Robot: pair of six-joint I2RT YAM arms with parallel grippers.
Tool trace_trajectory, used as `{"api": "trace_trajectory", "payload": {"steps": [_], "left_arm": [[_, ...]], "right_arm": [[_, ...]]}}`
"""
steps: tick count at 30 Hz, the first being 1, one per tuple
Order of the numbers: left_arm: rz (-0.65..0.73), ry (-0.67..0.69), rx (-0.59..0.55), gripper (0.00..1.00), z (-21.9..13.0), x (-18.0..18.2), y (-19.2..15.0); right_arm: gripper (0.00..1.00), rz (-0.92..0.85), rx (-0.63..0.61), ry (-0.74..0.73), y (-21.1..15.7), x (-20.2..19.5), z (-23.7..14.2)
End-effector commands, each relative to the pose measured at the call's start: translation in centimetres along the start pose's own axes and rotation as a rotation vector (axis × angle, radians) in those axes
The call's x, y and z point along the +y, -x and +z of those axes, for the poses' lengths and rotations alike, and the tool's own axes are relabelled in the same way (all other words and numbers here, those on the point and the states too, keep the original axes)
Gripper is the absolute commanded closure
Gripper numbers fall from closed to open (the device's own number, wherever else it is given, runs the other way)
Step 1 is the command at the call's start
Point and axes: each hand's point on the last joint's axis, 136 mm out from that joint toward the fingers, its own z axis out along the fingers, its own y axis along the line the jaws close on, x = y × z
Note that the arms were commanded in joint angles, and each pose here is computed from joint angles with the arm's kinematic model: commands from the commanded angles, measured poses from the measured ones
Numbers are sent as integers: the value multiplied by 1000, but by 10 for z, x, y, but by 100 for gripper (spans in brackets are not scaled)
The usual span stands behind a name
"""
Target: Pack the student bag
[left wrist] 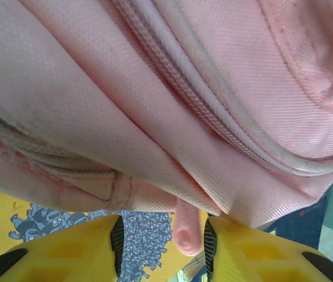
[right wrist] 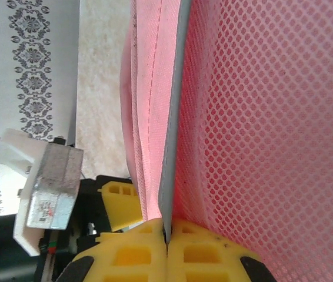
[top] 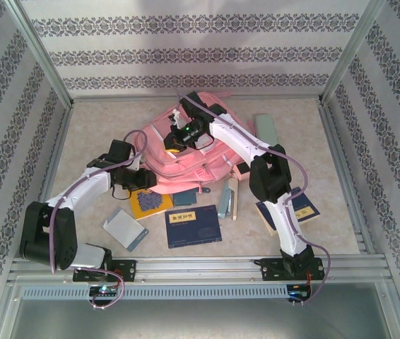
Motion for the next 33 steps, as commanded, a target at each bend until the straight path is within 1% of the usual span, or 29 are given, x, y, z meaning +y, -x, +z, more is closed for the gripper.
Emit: {"api": "trace_trajectory", "payload": {"steps": [1,6,11,14,17,19,22,26,29,31,33], "left_arm": [[24,2,7,57,2,-4,5],[38,-4,23,57,11,-9,10],[101,16,23,56,15,-23,16],[107,39,23,55,18,-23,18],[119,62,48,54,24,-23,16],[144,93,56,56,25,-22,14],[176,135,65,64,28,-22,13],[199,179,79,84,27,-18,12],[212,197,86,94,24,-16,10],[216,206,90,96,22,-14,9],[223,204,100,90,22,-14,7]], "right_arm": [[100,-36,-21,121,-4,48,-34],[100,-27,-20,139,-4,52,-36],[100,-22,-2,139,-9,53,-30],[100,-16,6,144,-11,55,-26],[100,-13,6,149,-12,59,-26],[100,-5,1,152,-10,59,-27],[100,-6,0,171,-10,66,-29],[100,-9,-9,176,-8,69,-35],[100,-7,-17,175,-7,69,-39],[100,-7,-21,178,-7,70,-42],[100,-7,-24,185,-6,72,-45]]}}
